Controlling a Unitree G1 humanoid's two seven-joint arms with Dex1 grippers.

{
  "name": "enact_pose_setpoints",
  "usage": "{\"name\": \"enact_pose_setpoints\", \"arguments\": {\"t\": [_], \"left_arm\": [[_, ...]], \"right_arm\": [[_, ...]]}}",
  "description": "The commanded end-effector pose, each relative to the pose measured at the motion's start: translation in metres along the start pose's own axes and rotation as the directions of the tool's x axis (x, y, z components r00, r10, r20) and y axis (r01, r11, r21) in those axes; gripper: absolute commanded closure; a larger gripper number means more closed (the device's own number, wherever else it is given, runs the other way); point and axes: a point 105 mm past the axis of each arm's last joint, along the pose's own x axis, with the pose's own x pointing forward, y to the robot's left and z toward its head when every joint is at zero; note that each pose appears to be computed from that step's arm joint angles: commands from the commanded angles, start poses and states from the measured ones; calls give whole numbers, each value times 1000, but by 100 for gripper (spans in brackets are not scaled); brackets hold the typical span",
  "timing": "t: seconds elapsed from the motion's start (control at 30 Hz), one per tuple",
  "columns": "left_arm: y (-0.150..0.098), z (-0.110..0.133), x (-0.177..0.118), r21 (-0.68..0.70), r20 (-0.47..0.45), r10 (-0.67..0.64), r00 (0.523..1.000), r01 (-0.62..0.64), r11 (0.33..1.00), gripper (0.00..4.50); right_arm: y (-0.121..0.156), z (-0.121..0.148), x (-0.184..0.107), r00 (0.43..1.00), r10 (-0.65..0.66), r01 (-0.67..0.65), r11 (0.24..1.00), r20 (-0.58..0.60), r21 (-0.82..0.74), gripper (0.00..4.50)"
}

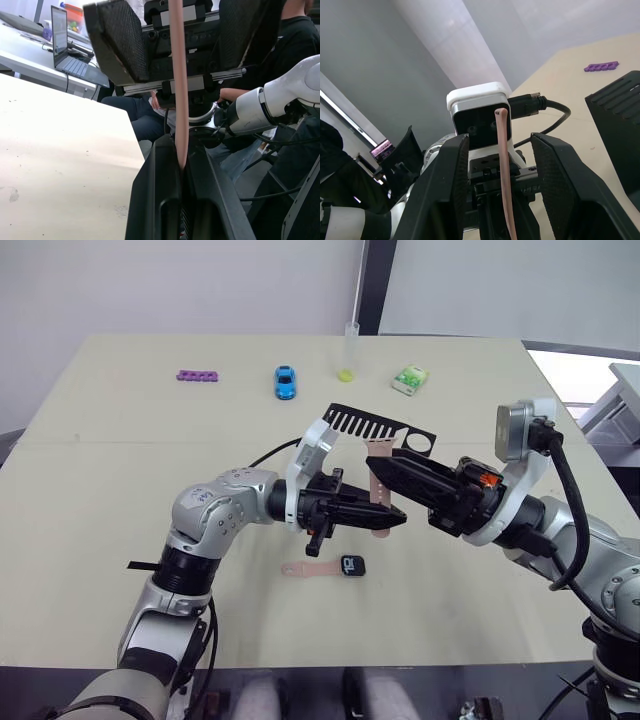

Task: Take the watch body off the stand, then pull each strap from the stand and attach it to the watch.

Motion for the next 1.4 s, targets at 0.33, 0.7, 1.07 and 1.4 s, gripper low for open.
{"name": "enact_pose_setpoints", "arguments": {"t": [0.33,0.7,1.07,1.4], "left_arm": [[-3,12,-1,28,39,-11,999,10,1000,450],[-3,12,-1,26,39,-11,999,10,1000,450],[-3,13,0,28,41,-13,999,12,1000,450],[-4,15,1,29,44,-16,999,14,999,450]], "right_arm": [[9,9,0,999,31,-29,999,39,-34,319],[9,11,1,998,32,-31,999,46,-35,319],[9,10,2,998,35,-34,999,45,-37,319],[8,9,2,999,30,-29,999,40,-36,319]]}}
